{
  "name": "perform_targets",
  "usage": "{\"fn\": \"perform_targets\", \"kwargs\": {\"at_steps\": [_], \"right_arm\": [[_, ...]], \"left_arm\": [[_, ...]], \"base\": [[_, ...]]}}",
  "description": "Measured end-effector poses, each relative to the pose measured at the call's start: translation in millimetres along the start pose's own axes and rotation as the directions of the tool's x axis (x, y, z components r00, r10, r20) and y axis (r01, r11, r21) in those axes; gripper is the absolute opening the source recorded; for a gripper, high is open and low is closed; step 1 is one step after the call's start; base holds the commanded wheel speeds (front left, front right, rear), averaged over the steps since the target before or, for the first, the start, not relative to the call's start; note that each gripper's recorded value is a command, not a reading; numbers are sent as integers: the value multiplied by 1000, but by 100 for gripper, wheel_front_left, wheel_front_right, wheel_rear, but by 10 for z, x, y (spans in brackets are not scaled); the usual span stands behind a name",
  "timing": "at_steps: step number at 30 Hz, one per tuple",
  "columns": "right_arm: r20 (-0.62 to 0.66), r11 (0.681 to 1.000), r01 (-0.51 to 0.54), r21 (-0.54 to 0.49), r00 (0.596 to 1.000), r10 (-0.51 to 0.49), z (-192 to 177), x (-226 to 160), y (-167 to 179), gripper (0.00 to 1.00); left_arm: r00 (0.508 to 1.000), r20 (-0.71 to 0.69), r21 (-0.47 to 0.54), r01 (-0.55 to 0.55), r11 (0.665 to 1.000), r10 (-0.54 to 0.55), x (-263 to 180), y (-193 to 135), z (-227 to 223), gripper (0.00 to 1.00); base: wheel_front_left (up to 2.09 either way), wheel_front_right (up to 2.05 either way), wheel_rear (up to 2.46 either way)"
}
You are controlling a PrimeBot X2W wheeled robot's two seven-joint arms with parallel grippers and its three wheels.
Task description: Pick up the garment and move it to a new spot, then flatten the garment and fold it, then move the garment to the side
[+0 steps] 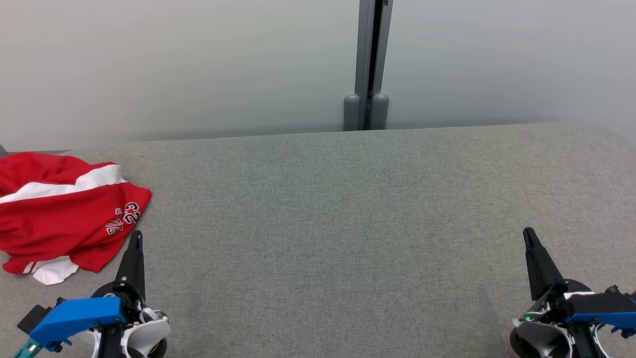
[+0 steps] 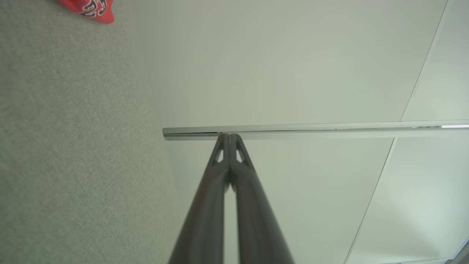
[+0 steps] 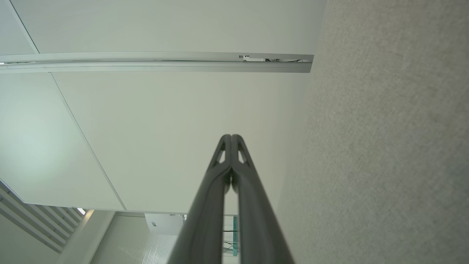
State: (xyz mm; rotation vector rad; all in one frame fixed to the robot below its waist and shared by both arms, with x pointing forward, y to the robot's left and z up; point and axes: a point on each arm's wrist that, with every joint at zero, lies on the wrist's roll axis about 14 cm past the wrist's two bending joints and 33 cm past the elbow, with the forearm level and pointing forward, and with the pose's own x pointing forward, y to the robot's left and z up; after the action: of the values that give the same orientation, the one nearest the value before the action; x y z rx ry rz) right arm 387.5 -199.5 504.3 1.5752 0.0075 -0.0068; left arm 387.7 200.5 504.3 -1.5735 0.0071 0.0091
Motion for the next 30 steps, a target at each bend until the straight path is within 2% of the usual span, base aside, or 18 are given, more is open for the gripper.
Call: {"fn": "perform_targets", "kwargs": {"at_steps": [30], "right_arm": [[0,1000,0,0,1000,0,0,0,0,0]], "left_arm": [[1000,0,0,0,1000,0,0,0,0,0]], "base": [[0,0,0]]}}
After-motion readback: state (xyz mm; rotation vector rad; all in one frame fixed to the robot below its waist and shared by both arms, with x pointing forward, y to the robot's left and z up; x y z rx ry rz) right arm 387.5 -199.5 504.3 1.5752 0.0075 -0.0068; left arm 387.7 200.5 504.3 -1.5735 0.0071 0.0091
